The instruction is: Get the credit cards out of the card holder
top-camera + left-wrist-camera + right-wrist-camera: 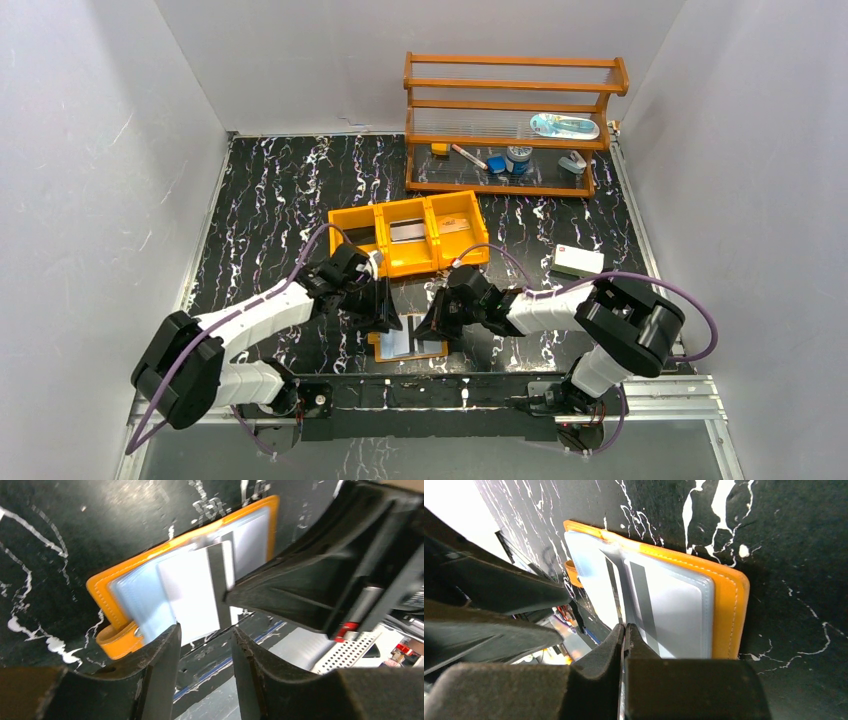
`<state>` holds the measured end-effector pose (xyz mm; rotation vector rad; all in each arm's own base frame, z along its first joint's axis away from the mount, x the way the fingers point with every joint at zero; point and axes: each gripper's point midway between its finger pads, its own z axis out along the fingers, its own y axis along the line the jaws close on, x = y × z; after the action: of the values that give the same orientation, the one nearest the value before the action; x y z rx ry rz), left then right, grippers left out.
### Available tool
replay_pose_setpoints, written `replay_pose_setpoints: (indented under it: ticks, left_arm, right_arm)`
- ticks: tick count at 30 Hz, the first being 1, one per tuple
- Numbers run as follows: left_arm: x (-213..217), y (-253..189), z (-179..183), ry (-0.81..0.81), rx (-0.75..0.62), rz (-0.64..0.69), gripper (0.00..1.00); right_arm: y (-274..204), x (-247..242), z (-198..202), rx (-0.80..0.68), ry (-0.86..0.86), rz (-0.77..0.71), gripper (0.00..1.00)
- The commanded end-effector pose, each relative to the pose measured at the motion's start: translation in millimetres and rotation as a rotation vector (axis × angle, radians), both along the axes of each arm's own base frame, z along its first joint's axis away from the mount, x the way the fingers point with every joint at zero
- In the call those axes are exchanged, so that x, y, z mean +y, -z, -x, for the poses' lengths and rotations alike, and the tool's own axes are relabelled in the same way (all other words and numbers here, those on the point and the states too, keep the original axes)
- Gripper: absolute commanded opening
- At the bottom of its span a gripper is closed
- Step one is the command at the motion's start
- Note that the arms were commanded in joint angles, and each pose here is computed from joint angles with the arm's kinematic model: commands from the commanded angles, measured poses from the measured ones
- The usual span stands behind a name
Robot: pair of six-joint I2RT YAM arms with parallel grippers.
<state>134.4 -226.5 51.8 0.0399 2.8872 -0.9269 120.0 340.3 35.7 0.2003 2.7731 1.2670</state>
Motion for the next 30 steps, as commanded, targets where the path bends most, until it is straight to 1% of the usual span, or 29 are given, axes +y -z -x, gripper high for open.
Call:
replay_pose_setpoints:
  ticks: [1,6,11,14,19,25,28,30]
  left_arm:
    - [-15.8,-20.3,-6.3,0.041,-0.039,0.079,0.40]
    - [-17.2,3.0,4.8,0.074,0.028,0.050,0.36]
    - [0.8,38.2,18.3,0.021,0.119,-0.070,0.24]
    - [10.2,48.2,24.3,0.001,0.133,-0.111,0.21]
    - [14.5,53.8,28.6,0.009,0.144,-0.129,0.18]
    - [16.2,55.9,30.9,0.017,0.147,-0.135,0.17]
    - [16.9,56.3,31.4,0.017,0.145,-0.137,0.17]
    - [16.7,55.7,31.6,0.017,0.145,-0.136,0.17]
  right_arm:
    - [8.6,-6.2,-4.0,0.007,0.031,0.024,0.08]
    - [9.0,-6.9,-4.2,0.009,0.035,0.026,0.09]
    - [8.0,-4.9,-3.3,0.021,0.036,0.001,0.12]
    - [5.0,-1.6,-2.8,0.022,0.032,-0.029,0.15]
    - [0.2,5.7,-5.4,0.012,0.027,-0.079,0.20]
    - [-2.4,13.2,-6.7,0.003,0.016,-0.127,0.27]
    - [-2.2,14.2,-7.2,-0.006,0.009,-0.134,0.26]
    - [-2.2,12.9,-8.4,-0.012,0.019,-0.131,0.24]
